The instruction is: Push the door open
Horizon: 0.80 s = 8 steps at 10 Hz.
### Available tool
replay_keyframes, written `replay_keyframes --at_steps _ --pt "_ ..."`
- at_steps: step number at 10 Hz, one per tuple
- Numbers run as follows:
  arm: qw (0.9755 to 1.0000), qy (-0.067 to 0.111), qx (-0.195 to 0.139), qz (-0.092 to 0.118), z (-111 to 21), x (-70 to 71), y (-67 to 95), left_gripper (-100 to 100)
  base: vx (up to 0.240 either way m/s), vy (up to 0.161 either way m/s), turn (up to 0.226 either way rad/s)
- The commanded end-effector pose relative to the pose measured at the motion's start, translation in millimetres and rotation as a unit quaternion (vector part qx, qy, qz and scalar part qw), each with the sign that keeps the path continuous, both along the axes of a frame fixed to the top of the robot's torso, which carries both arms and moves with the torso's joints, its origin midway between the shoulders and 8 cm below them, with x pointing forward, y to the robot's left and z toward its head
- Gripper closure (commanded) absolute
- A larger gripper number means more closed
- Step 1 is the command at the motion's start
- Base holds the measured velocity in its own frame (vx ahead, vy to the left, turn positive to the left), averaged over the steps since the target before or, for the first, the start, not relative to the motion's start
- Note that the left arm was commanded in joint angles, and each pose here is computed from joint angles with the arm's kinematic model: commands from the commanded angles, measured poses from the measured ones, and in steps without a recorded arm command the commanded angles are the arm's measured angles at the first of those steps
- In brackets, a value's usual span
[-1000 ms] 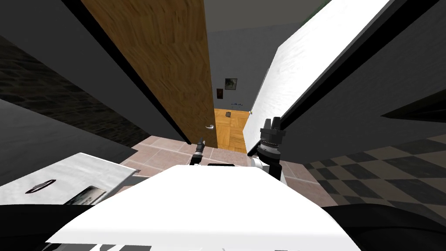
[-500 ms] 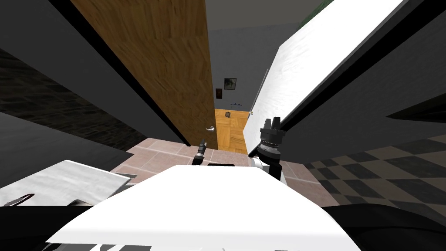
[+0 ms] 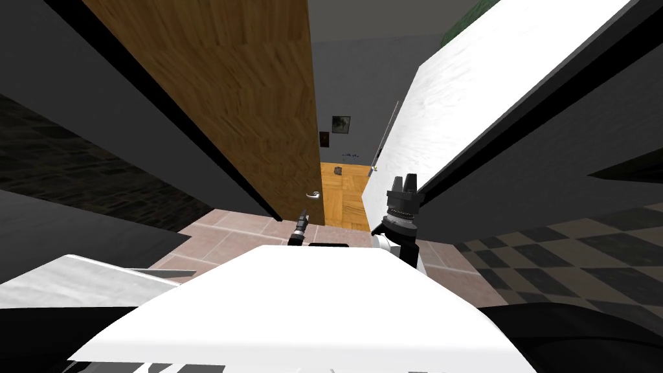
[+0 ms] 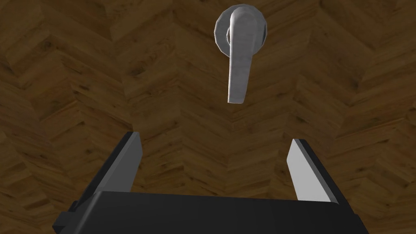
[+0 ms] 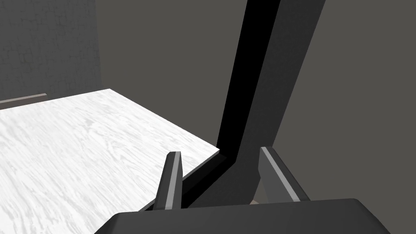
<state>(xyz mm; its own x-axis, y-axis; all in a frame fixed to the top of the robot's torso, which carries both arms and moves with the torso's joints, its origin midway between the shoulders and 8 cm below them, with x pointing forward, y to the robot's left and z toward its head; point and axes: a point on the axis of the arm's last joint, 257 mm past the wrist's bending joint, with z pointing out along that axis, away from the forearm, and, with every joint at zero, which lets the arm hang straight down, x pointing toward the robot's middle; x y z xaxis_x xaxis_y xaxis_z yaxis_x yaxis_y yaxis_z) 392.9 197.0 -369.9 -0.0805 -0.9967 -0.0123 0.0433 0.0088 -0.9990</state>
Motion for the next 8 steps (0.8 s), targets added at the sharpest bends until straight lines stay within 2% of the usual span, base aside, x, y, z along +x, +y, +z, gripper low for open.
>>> replay_keyframes --at_steps 1,4,6,8 --pt "0.9999 0.011 -0.002 -0.005 -10.2 -3.1 -6.2 -100 0.135 0.097 -0.051" --pt "0.9997 0.022 -0.004 -0.010 -21.4 -6.9 -11.6 -100 0.116 0.062 -0.025" --pt "0.9998 0.020 -0.001 -0.008 -19.1 -3.1 -7.4 -100 0.079 0.022 -0.015" --pt "0.9998 0.021 0.000 -0.006 -20.1 0.6 -5.2 -100 0.221 -0.007 -0.027"
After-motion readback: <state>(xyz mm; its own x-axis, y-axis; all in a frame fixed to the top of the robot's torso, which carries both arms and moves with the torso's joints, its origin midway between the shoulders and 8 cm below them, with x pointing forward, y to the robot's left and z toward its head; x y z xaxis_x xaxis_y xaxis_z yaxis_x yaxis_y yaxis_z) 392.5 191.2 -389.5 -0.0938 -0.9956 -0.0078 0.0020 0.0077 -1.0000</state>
